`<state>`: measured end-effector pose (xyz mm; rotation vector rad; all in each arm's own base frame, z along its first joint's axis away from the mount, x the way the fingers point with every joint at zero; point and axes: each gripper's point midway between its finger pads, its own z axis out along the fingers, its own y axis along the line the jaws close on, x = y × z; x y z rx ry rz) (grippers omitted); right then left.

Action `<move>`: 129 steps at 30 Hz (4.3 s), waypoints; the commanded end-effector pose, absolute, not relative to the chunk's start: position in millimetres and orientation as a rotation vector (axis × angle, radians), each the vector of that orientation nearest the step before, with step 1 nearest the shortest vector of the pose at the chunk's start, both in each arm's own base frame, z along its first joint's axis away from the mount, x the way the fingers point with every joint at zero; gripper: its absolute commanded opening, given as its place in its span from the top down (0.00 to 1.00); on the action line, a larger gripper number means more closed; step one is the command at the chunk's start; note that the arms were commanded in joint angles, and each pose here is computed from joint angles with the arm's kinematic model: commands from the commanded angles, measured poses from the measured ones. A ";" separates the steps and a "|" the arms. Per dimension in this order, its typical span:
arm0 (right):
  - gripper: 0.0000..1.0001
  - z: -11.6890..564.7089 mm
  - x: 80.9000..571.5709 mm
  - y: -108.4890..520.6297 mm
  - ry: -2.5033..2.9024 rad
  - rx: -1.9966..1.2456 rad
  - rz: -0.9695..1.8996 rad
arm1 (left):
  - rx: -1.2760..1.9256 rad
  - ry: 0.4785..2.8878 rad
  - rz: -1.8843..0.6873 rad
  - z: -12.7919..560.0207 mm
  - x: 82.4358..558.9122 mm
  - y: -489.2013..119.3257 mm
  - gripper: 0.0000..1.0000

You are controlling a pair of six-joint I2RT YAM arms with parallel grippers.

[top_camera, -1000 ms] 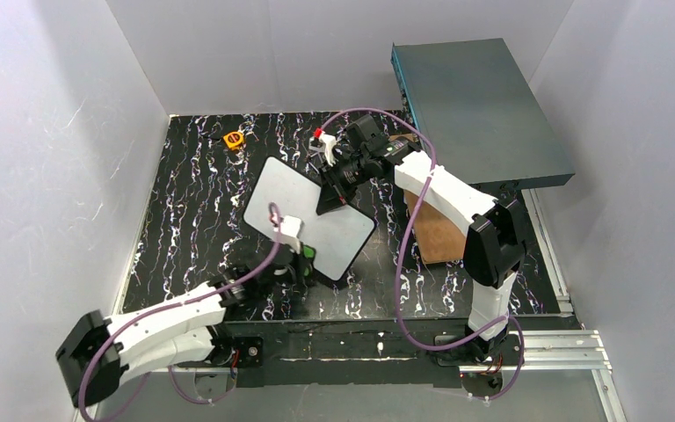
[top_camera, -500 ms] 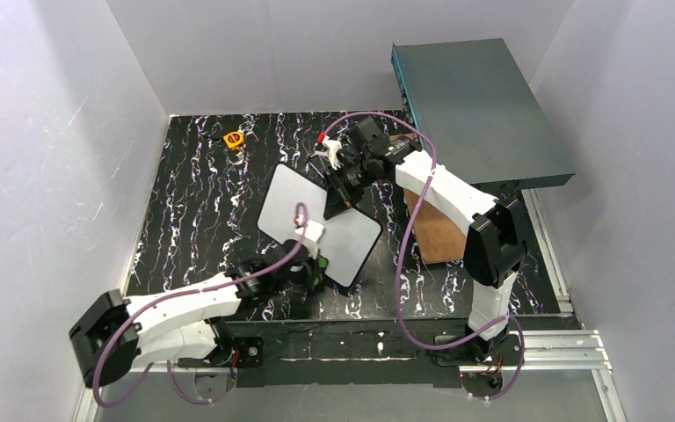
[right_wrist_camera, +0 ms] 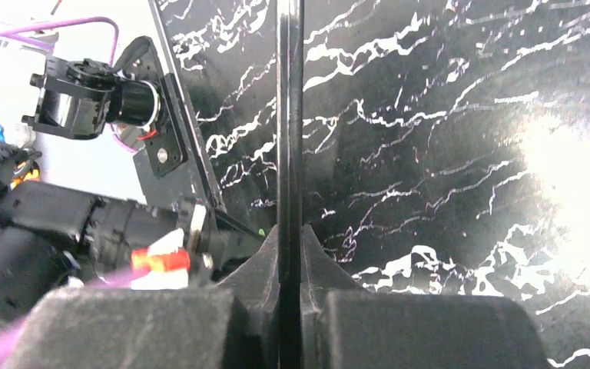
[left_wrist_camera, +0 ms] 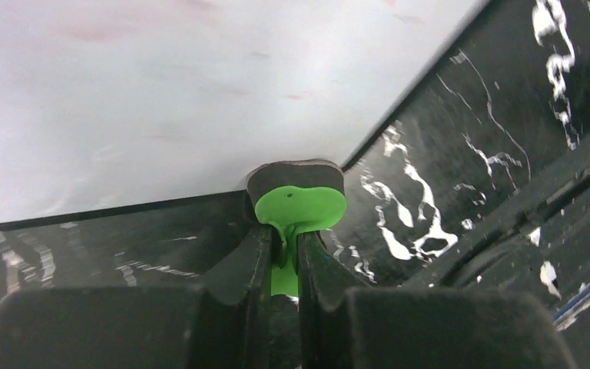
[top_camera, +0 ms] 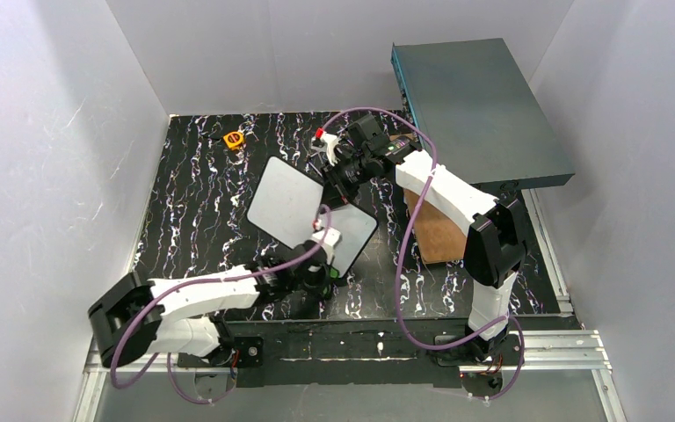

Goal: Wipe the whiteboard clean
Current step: Erase the center of the board with the whiteboard.

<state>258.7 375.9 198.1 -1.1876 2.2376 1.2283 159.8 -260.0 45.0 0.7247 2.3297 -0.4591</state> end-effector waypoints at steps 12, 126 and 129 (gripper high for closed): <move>0.99 267.1 199.1 381.0 2.159 -1.202 1.597 | 0.126 2.321 -0.300 88.2 231.6 -150.6 1.00; 0.99 263.4 233.1 342.4 2.149 -1.129 1.372 | 0.417 2.229 -0.594 149.3 238.2 -225.3 1.00; 0.99 265.3 232.2 343.5 2.146 -1.129 1.388 | 0.179 2.199 -0.462 143.7 259.2 -171.5 1.00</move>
